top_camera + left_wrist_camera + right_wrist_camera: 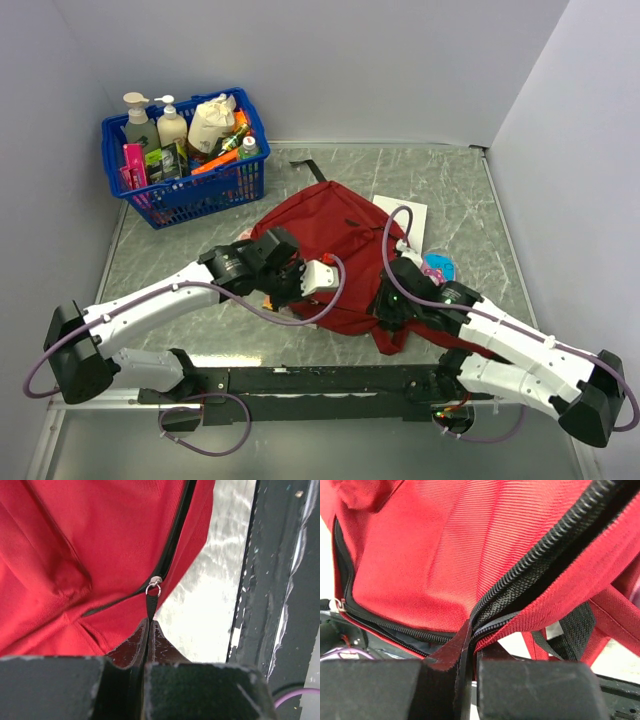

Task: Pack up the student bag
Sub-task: Unzip the student bag at the center of the board.

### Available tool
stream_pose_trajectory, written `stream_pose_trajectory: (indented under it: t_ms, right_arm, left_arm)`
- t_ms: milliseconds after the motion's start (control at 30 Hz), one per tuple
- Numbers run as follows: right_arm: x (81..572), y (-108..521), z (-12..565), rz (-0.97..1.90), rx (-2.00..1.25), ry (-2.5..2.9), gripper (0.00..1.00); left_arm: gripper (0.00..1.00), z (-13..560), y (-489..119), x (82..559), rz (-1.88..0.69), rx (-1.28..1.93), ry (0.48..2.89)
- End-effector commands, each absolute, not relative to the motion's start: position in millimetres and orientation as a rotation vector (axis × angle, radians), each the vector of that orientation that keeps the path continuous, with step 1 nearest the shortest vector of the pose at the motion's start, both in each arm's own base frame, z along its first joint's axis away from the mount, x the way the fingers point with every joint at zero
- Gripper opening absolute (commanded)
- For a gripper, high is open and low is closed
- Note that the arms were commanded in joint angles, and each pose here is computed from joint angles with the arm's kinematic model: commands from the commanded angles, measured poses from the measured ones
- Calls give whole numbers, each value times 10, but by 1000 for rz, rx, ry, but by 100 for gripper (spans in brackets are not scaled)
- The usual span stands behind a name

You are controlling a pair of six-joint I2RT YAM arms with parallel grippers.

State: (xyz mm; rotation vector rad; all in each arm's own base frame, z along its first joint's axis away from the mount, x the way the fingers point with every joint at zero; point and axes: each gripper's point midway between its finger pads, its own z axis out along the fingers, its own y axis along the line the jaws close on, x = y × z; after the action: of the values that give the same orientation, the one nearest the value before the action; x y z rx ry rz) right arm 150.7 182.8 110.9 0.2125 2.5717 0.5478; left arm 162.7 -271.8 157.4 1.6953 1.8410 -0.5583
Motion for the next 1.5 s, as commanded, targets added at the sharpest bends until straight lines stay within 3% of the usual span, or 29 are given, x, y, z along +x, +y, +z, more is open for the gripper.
stream_pose_trajectory:
  t_ms: [0, 200, 233, 300, 333, 400, 433, 467, 567, 700, 967, 1100, 1367, 1467]
  right_arm:
    - [1424, 1486, 934, 381, 243, 2591, 0]
    - [1437, 1508, 945, 416, 231, 2568, 0]
    - [1449, 1517, 951, 418, 226, 2563, 0]
    - [1462, 1572, 966, 452, 212, 2556, 0]
    - [1466, 1593, 969, 468, 209, 2552, 0]
    - [1463, 1675, 982, 533, 176, 2535, 11]
    - [1465, 1697, 1023, 568, 155, 2511, 18]
    - [1458, 1736, 1048, 610, 127, 2493, 37]
    - [1488, 1839, 1206, 769, 77, 2351, 59]
    - [1519, 1812, 1335, 859, 85, 2202, 67]
    - [1597, 1408, 1524, 796, 285, 2045, 64]
    - [1639, 1048, 1547, 597, 394, 2050, 59]
    - [1688, 1040, 1301, 410, 344, 2181, 52]
    - [1678, 1045, 1304, 427, 371, 2180, 41]
  left_arm:
    - [1, 1331, -2415, 1639, -471, 1717, 1932]
    - [1, 1119, -2219, 1745, -403, 1674, 2006]
    - [6, 1150, -2246, 1773, -403, 1660, 2003]
    - [28, 1206, -2327, 1797, -436, 1628, 2018]
    - [58, 1338, -2418, 1840, -460, 1594, 2005]
    - [73, 1511, -2561, 1824, -543, 1579, 1970]
    - [88, 1731, -2668, 1879, -575, 1543, 1927]
    - [89, 1836, -2743, 1884, -609, 1532, 1897]
    - [91, 2162, -2986, 1901, -703, 1527, 1805]
    - [91, 2156, -3284, 2013, -722, 1562, 1763]
    - [81, 1693, -3821, 2181, -760, 1564, 1807]
    - [86, 1506, -4036, 2125, -787, 1552, 1834]
    - [91, 1384, -4314, 1944, -859, 1547, 1849]
    - [91, 1433, -4402, 1931, -891, 1524, 1858]
